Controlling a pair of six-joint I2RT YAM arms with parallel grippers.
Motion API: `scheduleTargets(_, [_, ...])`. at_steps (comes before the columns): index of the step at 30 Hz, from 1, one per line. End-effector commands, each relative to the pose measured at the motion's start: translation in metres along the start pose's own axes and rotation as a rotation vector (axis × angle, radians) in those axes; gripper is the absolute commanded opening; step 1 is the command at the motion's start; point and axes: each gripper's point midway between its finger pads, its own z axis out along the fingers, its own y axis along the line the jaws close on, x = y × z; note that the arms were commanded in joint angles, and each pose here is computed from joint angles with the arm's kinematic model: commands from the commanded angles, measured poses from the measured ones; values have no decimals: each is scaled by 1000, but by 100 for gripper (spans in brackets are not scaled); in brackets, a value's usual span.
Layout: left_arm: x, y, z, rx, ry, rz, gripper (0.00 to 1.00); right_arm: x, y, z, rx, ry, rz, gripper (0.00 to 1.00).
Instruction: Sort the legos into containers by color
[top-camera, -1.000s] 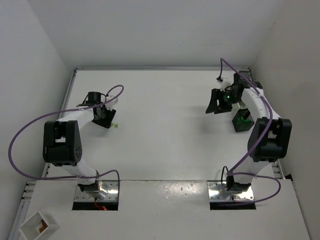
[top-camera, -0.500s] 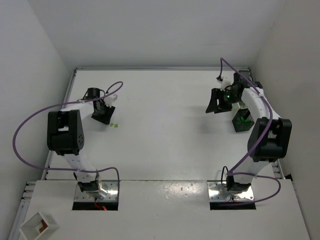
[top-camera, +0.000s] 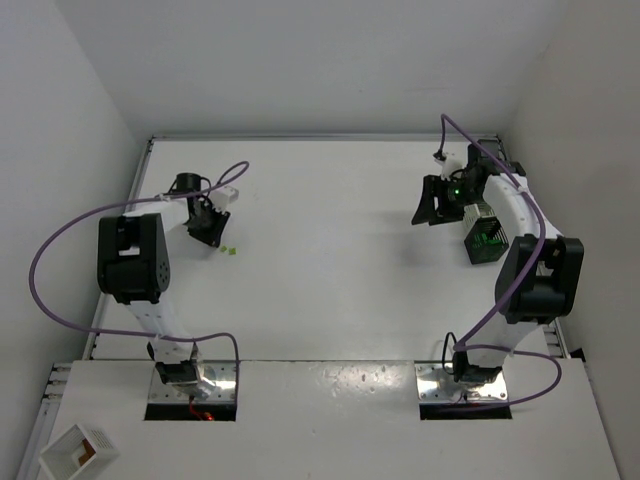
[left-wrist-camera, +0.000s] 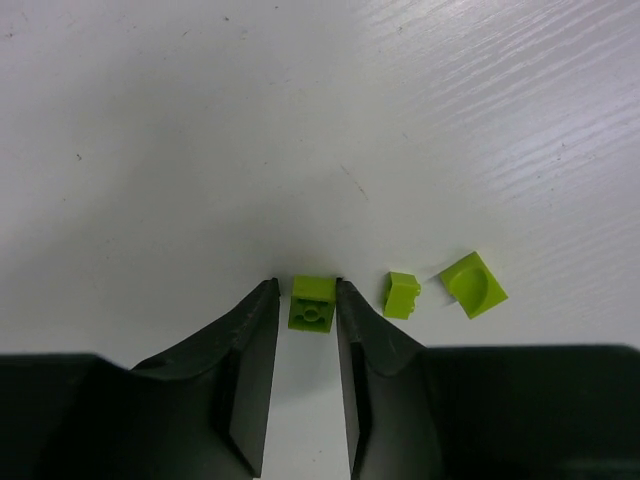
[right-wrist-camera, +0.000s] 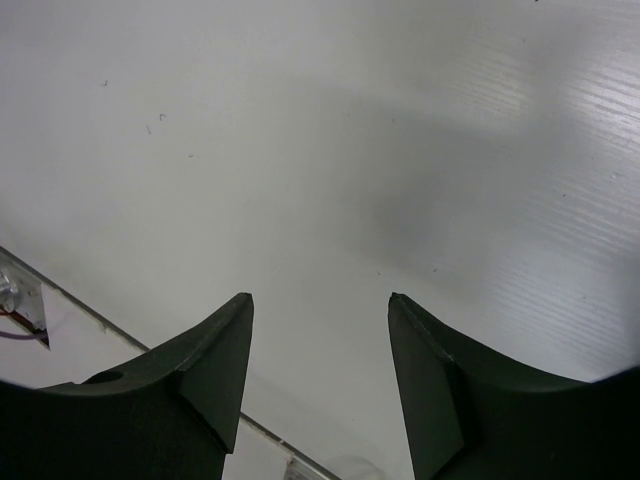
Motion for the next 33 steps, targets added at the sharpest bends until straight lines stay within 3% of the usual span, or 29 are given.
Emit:
scheduleTargets(1, [2, -1, 6, 38, 7, 14, 34, -17, 5, -6, -1, -46, -28, 57])
scheduleTargets(8, [3, -10, -1, 59, -21, 17, 19, -9, 22, -3, -85, -34, -17, 57])
scheduleTargets(13, [-17, -22, -25, 95, -125, 0, 13, 1, 83, -14, -339, -85, -50, 57])
scheduleTargets(15, [-33, -33, -40, 164, -211, -24, 11, -2, 101, -23, -396, -113, -70, 57])
scheduleTargets(19, [-59, -59, -78, 287, -350, -59, 10, -39, 143, -60, -398, -292, -248, 55])
scheduleTargets(24, [-84, -107, -134, 541, -493, -108, 9, -65, 156, -64, -329, -323, -359, 55])
scheduleTargets(31, [-99, -151, -188, 785, -576, -162, 9, -72, 183, -63, -278, -500, -580, 61])
scheduleTargets(33, [-96, -159, -194, 854, -558, -228, 9, -65, 197, -50, -306, -485, -612, 62])
